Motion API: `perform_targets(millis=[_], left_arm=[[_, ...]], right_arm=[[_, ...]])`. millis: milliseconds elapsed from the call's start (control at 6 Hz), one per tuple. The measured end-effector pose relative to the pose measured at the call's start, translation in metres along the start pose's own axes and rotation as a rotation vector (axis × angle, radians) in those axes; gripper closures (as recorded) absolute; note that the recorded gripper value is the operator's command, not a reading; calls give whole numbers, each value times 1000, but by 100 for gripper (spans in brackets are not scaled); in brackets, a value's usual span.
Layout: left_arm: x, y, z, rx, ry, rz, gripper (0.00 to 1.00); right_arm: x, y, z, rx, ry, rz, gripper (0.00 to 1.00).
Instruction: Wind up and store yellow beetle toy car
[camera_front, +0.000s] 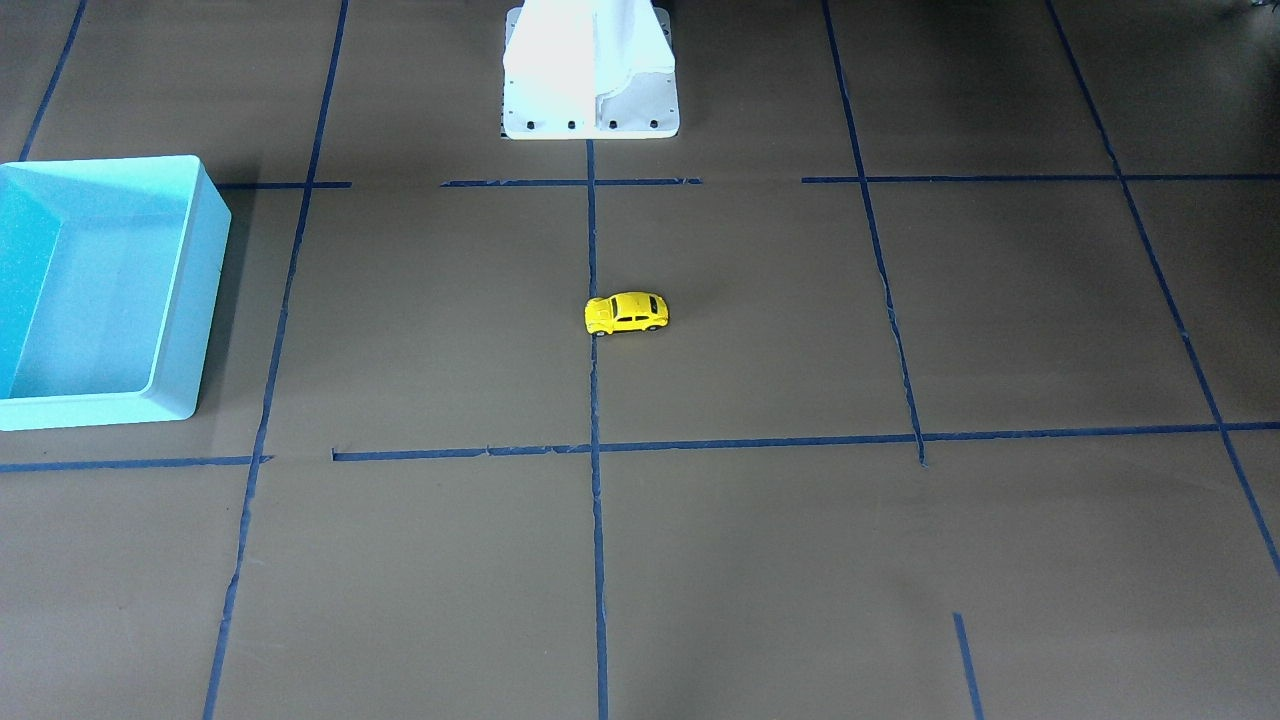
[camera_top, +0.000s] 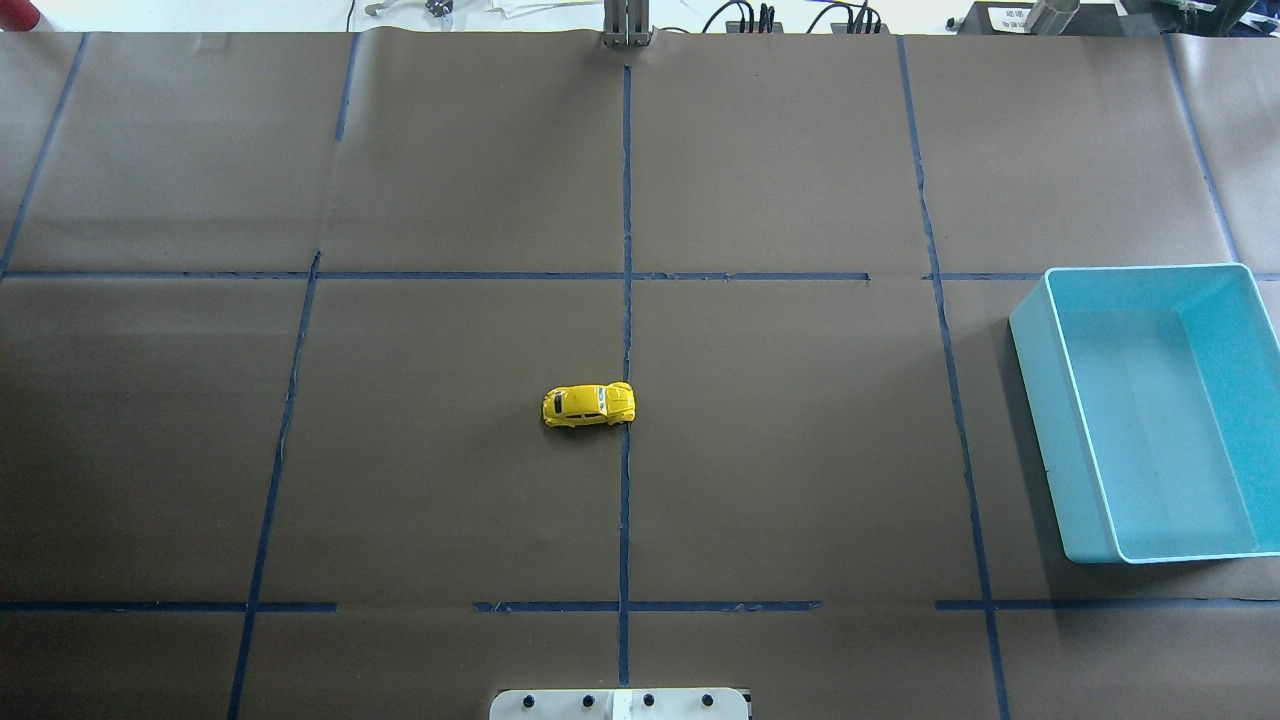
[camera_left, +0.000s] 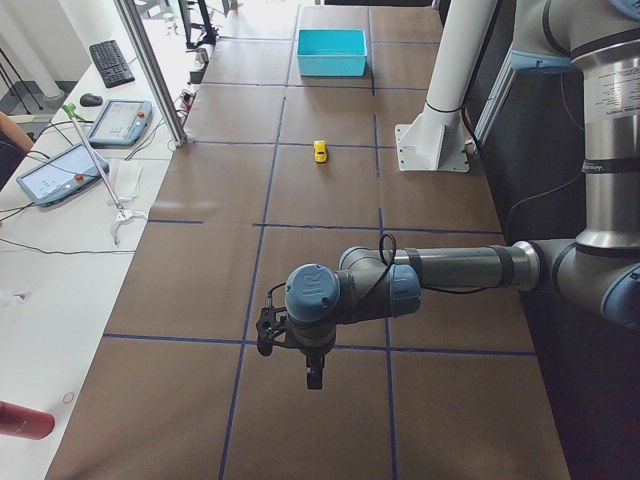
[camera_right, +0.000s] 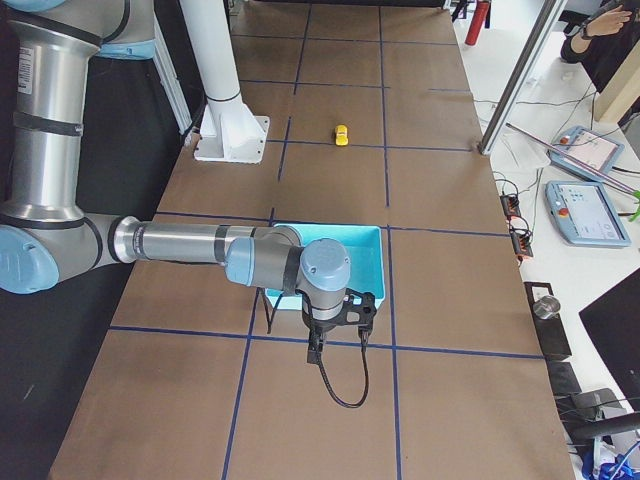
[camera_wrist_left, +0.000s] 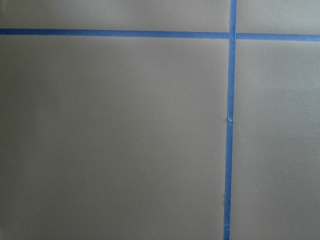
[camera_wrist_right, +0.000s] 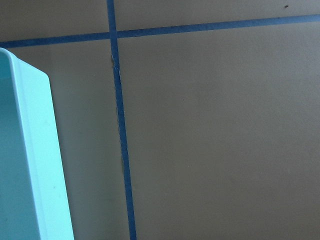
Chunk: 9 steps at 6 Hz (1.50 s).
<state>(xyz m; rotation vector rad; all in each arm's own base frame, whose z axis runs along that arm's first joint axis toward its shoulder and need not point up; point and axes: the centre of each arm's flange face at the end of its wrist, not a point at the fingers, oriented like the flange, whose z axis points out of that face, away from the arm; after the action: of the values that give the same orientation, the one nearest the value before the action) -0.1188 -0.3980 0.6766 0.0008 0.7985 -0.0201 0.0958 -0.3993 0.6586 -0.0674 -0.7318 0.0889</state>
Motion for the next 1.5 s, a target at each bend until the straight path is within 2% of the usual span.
perform_targets(millis=[500,667,1000,1333,1500], left_arm=[[2,-8,-2,5,-2,7,0],[12,-26,-12,25,-6,35,0],[77,-72,-17,41,-12,191,0],[159,-99,-19,78,-3,388,0],[207,-107,-15,77,11,484,0]], right_arm=[[3,1,3,-6,0,5,0],[4,2,5,-10,0,9,0],[6,3,7,-15,0,13,0],[6,3,7,-15,0,13,0],[7,3,7,-15,0,14,0]])
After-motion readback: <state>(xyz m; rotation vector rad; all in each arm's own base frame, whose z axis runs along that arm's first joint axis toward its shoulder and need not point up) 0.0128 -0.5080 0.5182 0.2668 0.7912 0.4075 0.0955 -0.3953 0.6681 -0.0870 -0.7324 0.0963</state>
